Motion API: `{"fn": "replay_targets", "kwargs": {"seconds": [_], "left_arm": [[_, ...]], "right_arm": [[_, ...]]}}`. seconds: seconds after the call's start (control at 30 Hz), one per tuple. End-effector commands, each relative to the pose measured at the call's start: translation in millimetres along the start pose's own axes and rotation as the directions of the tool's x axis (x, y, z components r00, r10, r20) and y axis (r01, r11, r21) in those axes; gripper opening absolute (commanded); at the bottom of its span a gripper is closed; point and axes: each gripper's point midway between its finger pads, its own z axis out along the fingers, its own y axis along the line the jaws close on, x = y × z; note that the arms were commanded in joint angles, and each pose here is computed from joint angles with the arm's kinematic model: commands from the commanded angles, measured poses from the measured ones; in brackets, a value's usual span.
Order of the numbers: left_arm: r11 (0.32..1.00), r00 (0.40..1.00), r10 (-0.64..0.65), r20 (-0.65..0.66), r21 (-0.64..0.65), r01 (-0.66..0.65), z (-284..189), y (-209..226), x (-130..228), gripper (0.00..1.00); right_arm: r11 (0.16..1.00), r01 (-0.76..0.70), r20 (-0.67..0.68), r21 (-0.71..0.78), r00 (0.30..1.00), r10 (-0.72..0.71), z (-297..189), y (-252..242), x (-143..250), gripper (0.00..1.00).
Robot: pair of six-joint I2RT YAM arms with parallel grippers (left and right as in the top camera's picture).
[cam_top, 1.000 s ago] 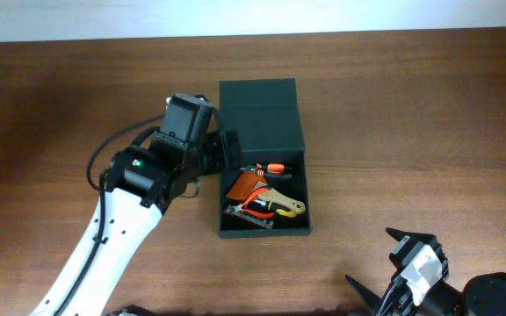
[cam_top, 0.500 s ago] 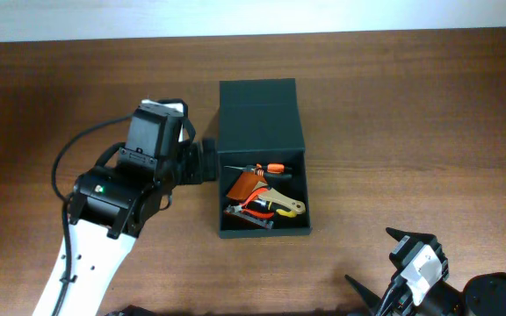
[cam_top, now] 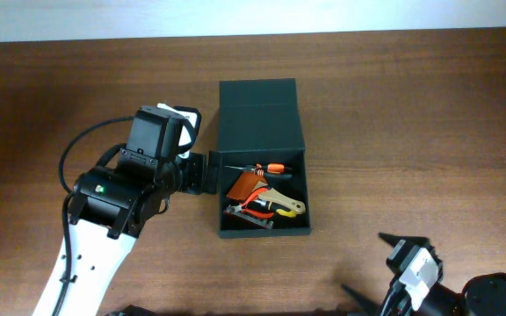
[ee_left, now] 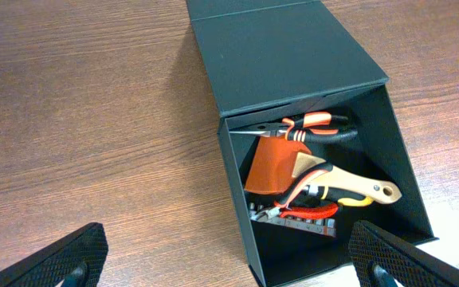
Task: Pack container
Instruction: 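Retract the left gripper to the box's left side near the lid, then bring the right gripper to the lid's right edge beside the left gripper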
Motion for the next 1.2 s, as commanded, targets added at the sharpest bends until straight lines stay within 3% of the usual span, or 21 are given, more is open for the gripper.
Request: {"fn": "replay_targets", "kwargs": {"seconds": [0.0, 0.2, 0.27, 0.4, 0.53, 0.63, 0.73, 0.8, 0.83, 0.87, 0.9, 0.97, 1.0, 1.07, 1.17], "left_arm": [[0.999, 0.999, 0.033, 0.002, 0.023, -0.033, -0.1, -4.0, 0.0, 0.99], [0.983, 0.999, 0.034, -0.01, 0.178, -0.032, -2.9, -30.5, 2.2, 0.99], [0.97, 1.0, 0.031, -0.007, 0.242, -0.028, -5.5, -41.6, 0.8, 0.99], [0.967, 0.997, -0.073, 0.014, 0.246, 0.067, -8.9, -35.9, -12.0, 0.99], [0.959, 0.983, -0.174, 0.063, 0.238, 0.155, -12.3, -18.0, -31.5, 0.99], [0.946, 0.97, -0.216, 0.113, 0.271, 0.179, -14.8, -7.0, -48.0, 0.99], [0.938, 0.955, -0.258, 0.148, 0.277, 0.211, -11.9, 10.4, -61.7, 0.99], [0.935, 0.947, -0.282, 0.153, 0.264, 0.236, -6.3, 22.8, -66.2, 0.93], [0.935, 0.944, -0.292, 0.153, 0.256, 0.247, -2.7, 28.2, -67.6, 0.82], [0.935, 0.943, -0.295, 0.152, 0.25, 0.252, 1.0, 31.9, -68.9, 0.7], [0.938, 0.944, -0.289, 0.157, 0.244, 0.247, 5.6, 35.5, -71.6, 0.52], [0.942, 0.942, -0.29, 0.17, 0.224, 0.25, 14.8, 43.5, -77.6, 0.19], [0.943, 0.94, -0.293, 0.175, 0.213, 0.255, 19.8, 47.5, -80.4, 0.04], [0.944, 0.937, -0.299, 0.18, 0.199, 0.263, 31.7, 54.6, -85.8, 0.02], [0.923, 0.92, -0.363, 0.146, 0.192, 0.334, 54.4, 66.2, -87.0, 0.02]], "right_arm": [[0.978, -0.047, 0.031, -0.202, 0.998, 0.054, -5.2, 34.9, -6.7, 0.99], [0.992, -0.012, 0.135, -0.124, 0.99, 0.029, 0.2, 18.3, -36.7, 0.99], [0.993, -0.073, 0.12, -0.09, 0.989, 0.084, 5.3, 8.8, -46.1, 0.99], [0.99, -0.132, 0.021, -0.052, 0.991, 0.133, 24.6, -6.3, -67.2, 0.99], [0.983, -0.162, -0.133, 0.082, 0.976, 0.172, 55.0, -39.5, -85.4, 0.99], [0.98, -0.129, -0.217, 0.151, 0.963, 0.16, 79.9, -61.7, -102.3, 0.99], [0.992, -0.025, -0.271, 0.122, 0.961, 0.057, 111.1, -72.9, -123.8, 0.99], [0.994, 0.014, -0.294, 0.108, 0.956, 0.018, 131.2, -79.6, -133.6, 0.99], [0.994, 0.032, -0.306, 0.101, 0.952, 0.001, 142.4, -83.5, -137.7, 0.99], [0.994, 0.042, -0.317, 0.1, 0.948, -0.008, 151.2, -88.1, -139.8, 0.81], [0.993, 0.039, -0.328, 0.113, 0.945, 0.001, 160.9, -96.0, -141.2, 0.47], [0.99, 0.017, -0.346, 0.141, 0.938, 0.033, 176.8, -113.0, -138.8, 0.14], [0.986, -0.008, -0.352, 0.164, 0.934, 0.066, 183.8, -123.8, -135.8, 0.1], [0.969, -0.092, -0.354, 0.229, 0.919, 0.171, 195.3, -149.4, -125.6, 0.04], [0.928, -0.229, -0.35, 0.295, 0.878, 0.327, 204.4, -182.4, -106.2, 0.04]]}}
